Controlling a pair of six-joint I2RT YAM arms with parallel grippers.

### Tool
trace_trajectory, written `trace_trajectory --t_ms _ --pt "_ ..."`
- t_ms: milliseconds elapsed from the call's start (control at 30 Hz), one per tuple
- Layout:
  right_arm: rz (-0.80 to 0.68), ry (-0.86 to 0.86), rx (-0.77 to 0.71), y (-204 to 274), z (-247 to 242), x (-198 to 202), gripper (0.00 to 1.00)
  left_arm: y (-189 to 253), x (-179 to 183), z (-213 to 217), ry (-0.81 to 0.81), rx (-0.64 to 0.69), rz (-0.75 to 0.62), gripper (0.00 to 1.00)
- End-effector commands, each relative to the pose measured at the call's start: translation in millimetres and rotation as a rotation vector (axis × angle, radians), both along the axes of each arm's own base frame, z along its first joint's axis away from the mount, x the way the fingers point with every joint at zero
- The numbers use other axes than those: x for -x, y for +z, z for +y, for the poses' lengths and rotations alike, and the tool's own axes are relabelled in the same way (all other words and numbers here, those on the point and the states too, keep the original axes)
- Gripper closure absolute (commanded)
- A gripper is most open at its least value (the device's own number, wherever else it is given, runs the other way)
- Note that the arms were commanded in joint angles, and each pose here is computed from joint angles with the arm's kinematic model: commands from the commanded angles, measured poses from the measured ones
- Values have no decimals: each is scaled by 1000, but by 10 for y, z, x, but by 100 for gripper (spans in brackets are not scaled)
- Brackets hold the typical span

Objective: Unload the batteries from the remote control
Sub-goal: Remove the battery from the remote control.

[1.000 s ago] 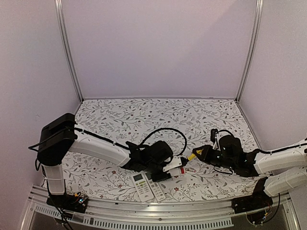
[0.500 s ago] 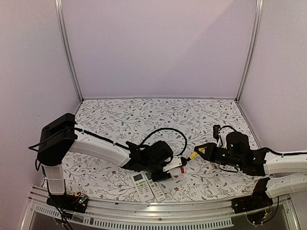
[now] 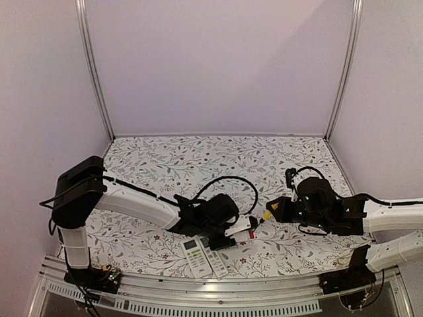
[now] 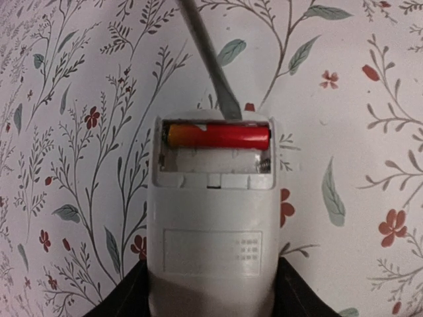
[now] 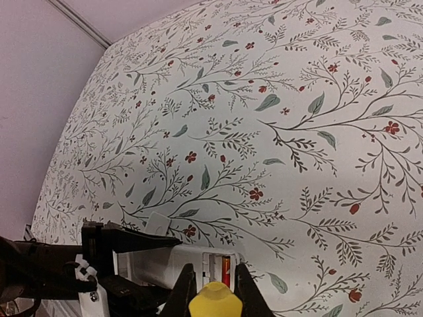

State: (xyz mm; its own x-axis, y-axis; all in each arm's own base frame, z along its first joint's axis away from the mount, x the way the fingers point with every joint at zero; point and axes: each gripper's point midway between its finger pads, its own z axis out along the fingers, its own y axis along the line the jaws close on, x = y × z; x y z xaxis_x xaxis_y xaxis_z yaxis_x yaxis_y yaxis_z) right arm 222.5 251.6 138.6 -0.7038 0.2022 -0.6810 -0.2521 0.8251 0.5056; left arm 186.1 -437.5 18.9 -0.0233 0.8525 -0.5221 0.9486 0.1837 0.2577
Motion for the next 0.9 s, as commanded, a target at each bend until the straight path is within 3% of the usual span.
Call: trace_trajectory --t_ms 0,867 --pt "-19 -16 94 -28 41 17 100 -57 2 1 -4 -25 0 64" --pt "-59 -123 405 -159 176 16 100 -84 24 -13 -4 -33 17 65"
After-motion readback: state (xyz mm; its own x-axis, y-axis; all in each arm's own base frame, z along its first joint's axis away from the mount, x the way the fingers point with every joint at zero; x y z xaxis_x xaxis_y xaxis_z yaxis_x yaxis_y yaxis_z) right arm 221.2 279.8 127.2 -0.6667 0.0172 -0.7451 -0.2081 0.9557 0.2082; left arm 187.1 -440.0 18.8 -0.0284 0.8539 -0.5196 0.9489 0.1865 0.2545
